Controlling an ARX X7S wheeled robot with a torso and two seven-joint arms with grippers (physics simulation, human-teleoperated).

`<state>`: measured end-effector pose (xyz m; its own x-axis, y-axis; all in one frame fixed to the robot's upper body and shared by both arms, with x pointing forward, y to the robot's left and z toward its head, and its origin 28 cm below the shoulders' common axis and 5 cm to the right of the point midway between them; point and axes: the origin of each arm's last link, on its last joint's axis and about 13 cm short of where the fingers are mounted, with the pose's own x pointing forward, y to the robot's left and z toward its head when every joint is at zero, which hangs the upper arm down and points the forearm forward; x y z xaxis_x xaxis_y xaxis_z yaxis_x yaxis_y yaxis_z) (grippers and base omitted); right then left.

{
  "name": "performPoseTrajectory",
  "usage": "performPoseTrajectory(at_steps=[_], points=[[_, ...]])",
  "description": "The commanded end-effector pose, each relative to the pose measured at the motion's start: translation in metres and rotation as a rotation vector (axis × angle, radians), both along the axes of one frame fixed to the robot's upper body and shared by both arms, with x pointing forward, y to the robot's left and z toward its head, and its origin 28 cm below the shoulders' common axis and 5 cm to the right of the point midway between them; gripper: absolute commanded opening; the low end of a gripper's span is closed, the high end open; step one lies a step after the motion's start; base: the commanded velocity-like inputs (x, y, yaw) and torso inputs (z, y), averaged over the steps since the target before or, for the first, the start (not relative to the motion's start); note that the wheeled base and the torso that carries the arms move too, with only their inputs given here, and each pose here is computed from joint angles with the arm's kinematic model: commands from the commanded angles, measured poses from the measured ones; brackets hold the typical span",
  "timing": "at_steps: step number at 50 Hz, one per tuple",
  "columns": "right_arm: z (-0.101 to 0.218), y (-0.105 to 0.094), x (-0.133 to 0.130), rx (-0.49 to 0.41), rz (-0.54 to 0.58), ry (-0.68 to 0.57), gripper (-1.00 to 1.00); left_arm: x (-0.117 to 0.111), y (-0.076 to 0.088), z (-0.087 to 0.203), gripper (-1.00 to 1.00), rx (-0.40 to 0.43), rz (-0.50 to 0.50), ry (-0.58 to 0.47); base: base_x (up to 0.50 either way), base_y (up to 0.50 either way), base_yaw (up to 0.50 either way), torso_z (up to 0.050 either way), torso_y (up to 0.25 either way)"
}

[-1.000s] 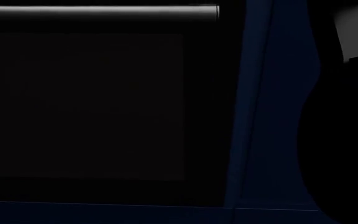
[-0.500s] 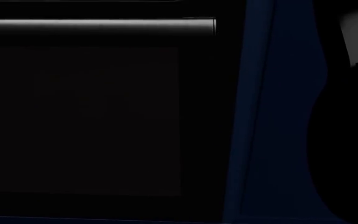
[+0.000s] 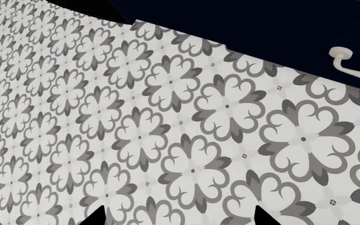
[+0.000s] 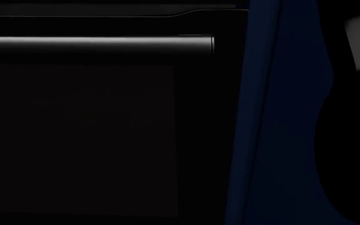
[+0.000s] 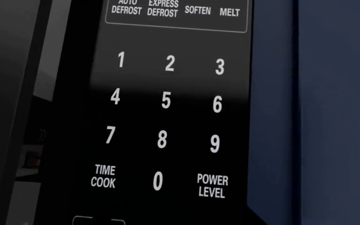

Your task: Press the stop button on the microwave

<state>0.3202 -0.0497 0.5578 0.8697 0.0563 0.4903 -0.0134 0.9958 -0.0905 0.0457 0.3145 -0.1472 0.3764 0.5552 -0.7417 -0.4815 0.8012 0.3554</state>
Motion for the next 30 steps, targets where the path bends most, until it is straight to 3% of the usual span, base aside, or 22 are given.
performPoseTrajectory(at_steps=[1, 7, 30], points=[[-0.001, 0.000, 0.000, -0.009, -0.008, 0.000, 1.00, -0.001, 0.000, 0.000, 1.00, -0.001, 0.002, 0.004, 0.00, 0.00, 0.00, 0.050, 0.045], [-0.002, 0.001, 0.000, -0.012, -0.008, 0.002, 1.00, -0.001, 0.000, 0.000, 1.00, -0.001, 0.002, 0.004, 0.00, 0.00, 0.00, 0.047, 0.035], [-0.009, 0.001, -0.025, -0.007, -0.059, 0.088, 1.00, -0.001, 0.000, 0.000, 1.00, -0.001, 0.002, 0.004, 0.00, 0.00, 0.00, 0.000, 0.000]])
